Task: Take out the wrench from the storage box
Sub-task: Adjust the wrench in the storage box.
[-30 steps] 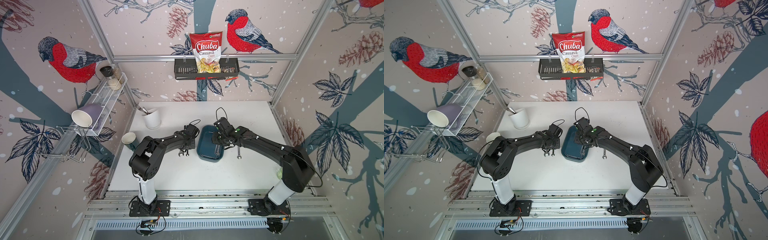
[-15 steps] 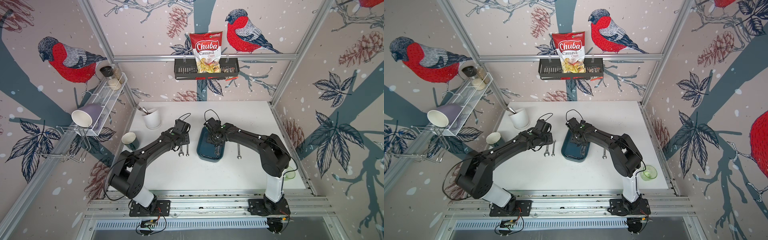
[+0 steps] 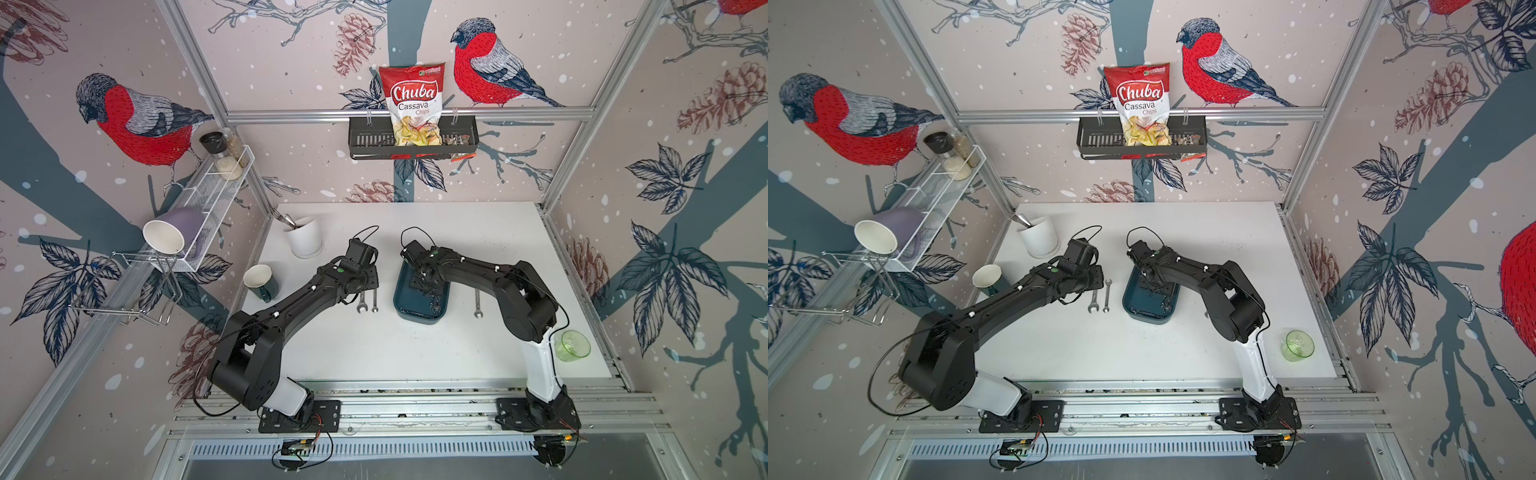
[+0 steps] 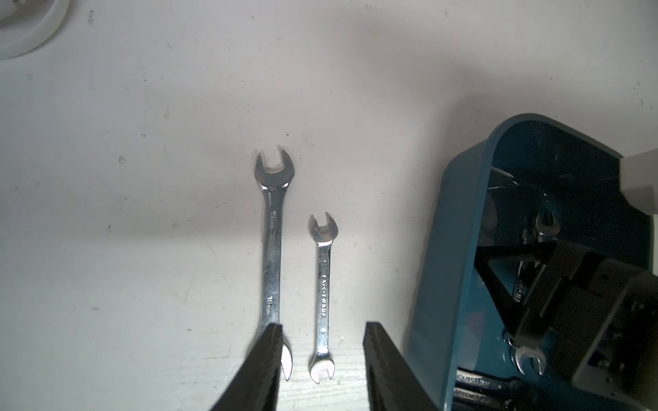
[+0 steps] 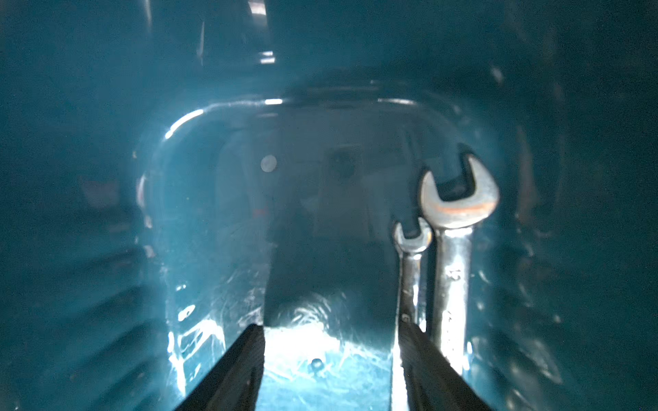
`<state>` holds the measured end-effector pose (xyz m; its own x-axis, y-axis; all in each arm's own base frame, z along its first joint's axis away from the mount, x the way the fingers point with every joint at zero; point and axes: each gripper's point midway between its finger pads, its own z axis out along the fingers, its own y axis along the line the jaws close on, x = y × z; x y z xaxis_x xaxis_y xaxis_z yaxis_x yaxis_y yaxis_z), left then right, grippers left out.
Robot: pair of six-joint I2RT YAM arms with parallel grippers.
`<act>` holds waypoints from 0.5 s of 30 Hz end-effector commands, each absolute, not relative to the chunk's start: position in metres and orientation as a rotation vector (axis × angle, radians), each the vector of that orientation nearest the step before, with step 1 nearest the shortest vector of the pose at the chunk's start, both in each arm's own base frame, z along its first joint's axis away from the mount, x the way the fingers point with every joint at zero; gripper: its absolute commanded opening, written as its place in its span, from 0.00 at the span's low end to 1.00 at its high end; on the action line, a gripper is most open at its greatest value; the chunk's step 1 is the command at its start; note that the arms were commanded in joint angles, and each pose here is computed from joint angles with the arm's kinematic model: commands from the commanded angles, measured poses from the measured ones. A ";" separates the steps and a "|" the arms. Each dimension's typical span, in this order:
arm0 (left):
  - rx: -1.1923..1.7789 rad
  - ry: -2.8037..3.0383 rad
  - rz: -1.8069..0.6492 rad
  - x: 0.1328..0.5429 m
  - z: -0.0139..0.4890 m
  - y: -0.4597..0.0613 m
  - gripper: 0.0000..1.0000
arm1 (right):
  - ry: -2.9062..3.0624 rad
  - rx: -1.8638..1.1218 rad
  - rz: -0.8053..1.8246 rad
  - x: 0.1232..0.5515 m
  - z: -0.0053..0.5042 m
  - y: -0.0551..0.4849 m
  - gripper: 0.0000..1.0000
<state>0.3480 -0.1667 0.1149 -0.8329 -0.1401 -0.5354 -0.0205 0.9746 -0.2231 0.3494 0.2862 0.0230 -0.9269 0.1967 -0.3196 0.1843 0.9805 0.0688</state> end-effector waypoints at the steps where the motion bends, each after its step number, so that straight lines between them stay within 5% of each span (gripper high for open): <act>1: -0.101 2.534 -0.278 0.350 0.116 -0.167 0.43 | 2.841 0.282 -0.006 0.337 0.019 0.276 0.68; 15: -0.092 2.539 -0.275 0.351 0.116 -0.168 0.43 | 2.832 0.287 -0.030 0.338 0.019 0.264 0.73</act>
